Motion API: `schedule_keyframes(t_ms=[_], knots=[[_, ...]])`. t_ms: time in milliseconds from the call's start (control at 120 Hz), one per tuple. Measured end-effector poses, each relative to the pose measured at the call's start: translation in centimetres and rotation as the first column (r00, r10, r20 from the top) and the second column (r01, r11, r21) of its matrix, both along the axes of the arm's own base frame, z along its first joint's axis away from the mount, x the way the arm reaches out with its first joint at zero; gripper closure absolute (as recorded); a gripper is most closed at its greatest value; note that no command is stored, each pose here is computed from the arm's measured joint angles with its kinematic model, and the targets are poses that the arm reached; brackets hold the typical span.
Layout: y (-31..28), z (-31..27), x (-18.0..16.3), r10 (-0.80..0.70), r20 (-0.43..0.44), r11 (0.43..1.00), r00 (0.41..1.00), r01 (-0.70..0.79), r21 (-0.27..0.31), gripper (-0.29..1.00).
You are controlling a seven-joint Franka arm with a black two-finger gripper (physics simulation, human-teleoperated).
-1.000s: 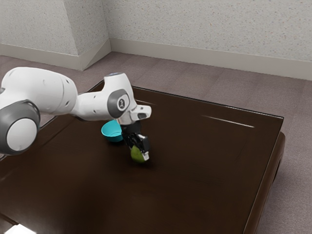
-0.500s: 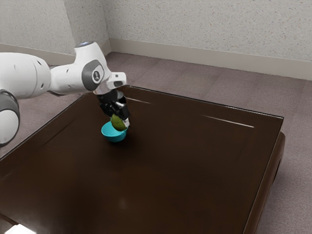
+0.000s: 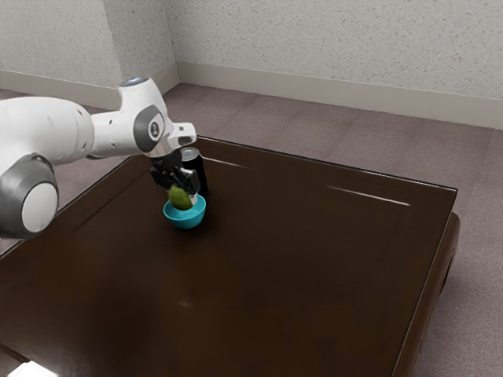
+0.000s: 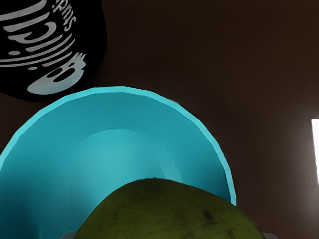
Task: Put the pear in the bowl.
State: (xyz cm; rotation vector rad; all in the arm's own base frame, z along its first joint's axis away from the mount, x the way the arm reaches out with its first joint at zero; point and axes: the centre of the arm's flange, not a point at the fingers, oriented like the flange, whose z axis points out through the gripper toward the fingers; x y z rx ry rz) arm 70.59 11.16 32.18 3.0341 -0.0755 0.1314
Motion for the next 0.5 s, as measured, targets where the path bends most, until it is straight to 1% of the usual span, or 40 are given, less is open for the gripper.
schedule_keyframes(t_ms=[50,92,267,367,433,500], knots=[[0.0,-0.2,0.1,-0.001,-0.001,1.0,1.0,0.001,-0.006,0.27],[0.0,-0.1,0.2,-0.003,0.0,1.0,1.0,0.003,-0.01,0.22],[-0.4,0.1,0.4,-0.02,0.006,1.0,1.0,0.021,-0.02,0.1],[-3.1,4.0,0.0,-0.077,0.033,0.997,0.997,0.078,-0.025,0.06],[-6.0,7.2,-1.5,-0.135,0.039,0.99,0.99,0.137,-0.035,0.05],[-10.0,11.5,-3.4,-0.232,0.053,0.972,0.971,0.233,-0.02,0.03]])
